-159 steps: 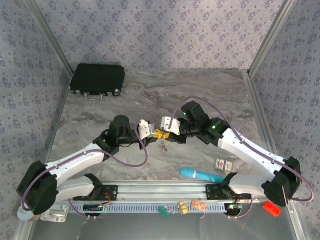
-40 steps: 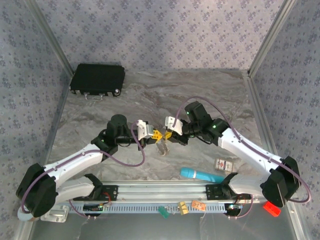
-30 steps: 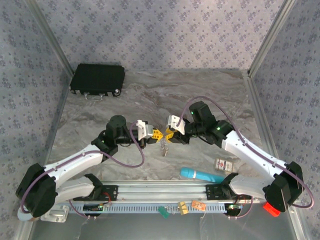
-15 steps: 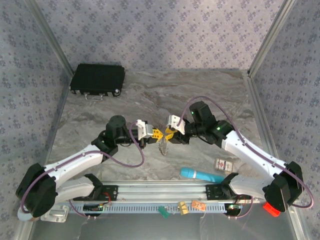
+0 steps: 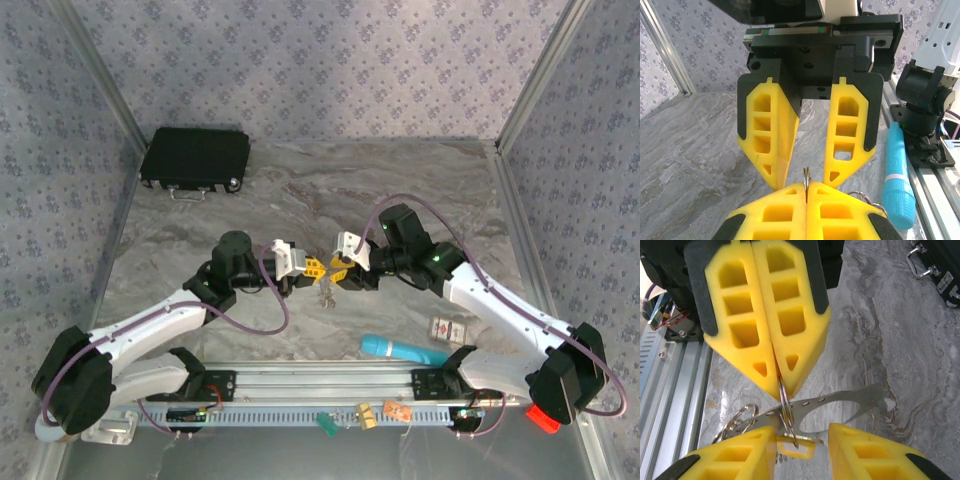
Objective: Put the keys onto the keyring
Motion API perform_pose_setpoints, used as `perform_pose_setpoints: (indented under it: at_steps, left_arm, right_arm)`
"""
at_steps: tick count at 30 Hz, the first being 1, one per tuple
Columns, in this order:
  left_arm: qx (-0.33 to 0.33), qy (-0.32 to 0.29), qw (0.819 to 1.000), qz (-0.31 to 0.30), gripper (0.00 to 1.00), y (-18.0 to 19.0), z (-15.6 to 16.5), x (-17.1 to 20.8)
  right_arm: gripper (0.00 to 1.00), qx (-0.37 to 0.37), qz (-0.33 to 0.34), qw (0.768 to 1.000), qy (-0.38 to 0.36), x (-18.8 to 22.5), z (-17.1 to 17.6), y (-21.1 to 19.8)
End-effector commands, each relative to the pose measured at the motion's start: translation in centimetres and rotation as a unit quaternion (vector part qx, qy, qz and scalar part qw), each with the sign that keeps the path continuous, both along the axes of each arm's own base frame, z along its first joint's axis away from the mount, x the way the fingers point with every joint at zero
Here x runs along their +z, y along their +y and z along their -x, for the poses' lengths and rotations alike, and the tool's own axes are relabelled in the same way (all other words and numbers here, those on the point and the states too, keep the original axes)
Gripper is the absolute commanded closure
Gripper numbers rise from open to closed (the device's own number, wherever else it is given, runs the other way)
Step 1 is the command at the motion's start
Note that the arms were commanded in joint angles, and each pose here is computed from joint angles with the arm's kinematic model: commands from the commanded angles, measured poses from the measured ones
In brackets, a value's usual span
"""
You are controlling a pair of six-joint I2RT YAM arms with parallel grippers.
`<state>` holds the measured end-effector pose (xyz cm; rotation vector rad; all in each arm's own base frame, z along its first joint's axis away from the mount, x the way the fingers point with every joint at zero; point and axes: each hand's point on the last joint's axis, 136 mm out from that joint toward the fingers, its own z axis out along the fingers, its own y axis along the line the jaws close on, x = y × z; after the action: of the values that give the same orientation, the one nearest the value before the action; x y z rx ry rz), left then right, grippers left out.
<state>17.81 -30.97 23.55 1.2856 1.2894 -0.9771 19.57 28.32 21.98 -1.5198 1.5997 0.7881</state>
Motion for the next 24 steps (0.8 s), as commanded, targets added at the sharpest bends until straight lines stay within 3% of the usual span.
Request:
perform_pose_setpoints:
  at_steps: [1,9,13,14,17,18,24]
  left_arm:
    - [-0.014,-0.018,1.0,0.016,1.0,-0.2,0.5,0.9]
    - [-0.015,-0.018,1.0,0.016,1.0,-0.2,0.5,0.9]
    - [-0.013,-0.017,1.0,0.015,1.0,-0.2,0.5,0.8]
    - [-0.007,-0.018,1.0,0.013,1.0,-0.1,0.3,0.7]
    - [0.029,-0.018,0.999,-0.007,0.78,0.3,-0.8,0.0]
    - [0.038,-0.021,0.999,-0.019,0.76,0.5,-1.0,-0.3]
    - [0.047,-0.021,0.996,-0.077,0.75,1.0,-1.4,-1.7]
  right_arm:
    - [0.68,0.017,-0.032,0.999,-0.008,2.2,0.4,0.7]
    - [0.82,0.024,-0.04,0.999,-0.002,2.2,0.3,1.2]
    - [1.0,0.029,-0.043,0.999,0.005,2.3,0.2,1.6]
    - [1.0,0.029,-0.042,0.999,0.004,2.3,0.2,1.5]
    - [1.0,0.013,-0.021,1.0,-0.003,2.0,-0.3,1.1]
    - [1.0,0.007,-0.004,1.0,-0.005,1.6,-0.4,0.9]
    - [1.0,0.003,0.112,0.993,-0.025,-0.1,-0.6,-0.3]
